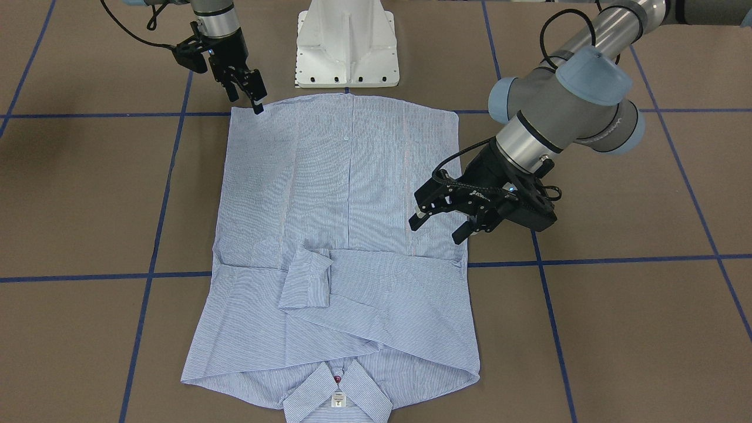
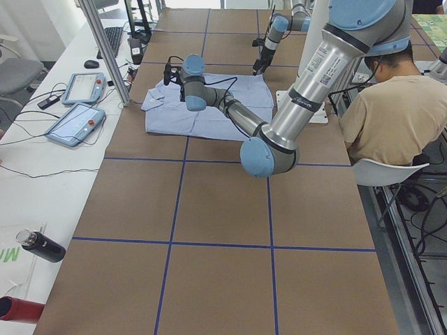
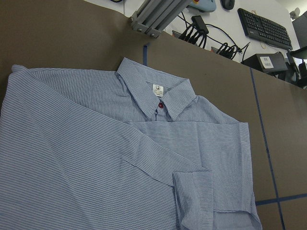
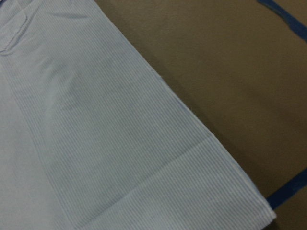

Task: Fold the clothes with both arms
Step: 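Move the left gripper to its hem corner while the right gripper waits, then grasp both hem corners with the left and right grippers, then lift the hem with both grippers and fold it toward the collar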

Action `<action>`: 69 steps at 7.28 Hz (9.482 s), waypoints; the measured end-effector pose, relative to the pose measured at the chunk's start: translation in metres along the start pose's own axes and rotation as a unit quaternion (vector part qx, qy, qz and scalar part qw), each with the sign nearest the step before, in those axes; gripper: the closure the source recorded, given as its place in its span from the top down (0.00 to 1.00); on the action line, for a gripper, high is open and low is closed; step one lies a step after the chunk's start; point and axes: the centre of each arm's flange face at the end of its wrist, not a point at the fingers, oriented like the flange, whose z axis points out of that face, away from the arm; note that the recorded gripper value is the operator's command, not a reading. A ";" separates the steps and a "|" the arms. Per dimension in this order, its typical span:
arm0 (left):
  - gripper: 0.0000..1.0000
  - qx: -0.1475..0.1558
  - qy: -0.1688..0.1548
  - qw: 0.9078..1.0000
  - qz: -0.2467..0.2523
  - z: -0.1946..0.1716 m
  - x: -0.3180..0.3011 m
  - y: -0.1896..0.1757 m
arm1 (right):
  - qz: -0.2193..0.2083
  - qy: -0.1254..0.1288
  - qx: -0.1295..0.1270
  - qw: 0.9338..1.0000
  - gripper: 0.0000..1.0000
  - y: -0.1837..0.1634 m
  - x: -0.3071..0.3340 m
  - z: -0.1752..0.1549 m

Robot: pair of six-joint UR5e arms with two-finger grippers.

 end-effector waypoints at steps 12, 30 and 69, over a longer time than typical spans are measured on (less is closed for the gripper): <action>0.98 -0.002 -0.005 1.000 -0.016 -0.018 -0.025 0.019 | 0.011 0.014 0.012 1.000 0.00 0.003 0.018 0.014; 0.49 -0.045 -0.137 0.963 -0.229 -0.033 -0.139 0.394 | 0.021 -0.003 -0.006 1.000 0.00 0.005 0.002 -0.007; 0.00 -0.056 -0.009 0.938 -0.343 -0.208 -0.024 0.315 | 0.148 -0.049 -0.061 0.986 0.00 -0.143 -0.076 -0.133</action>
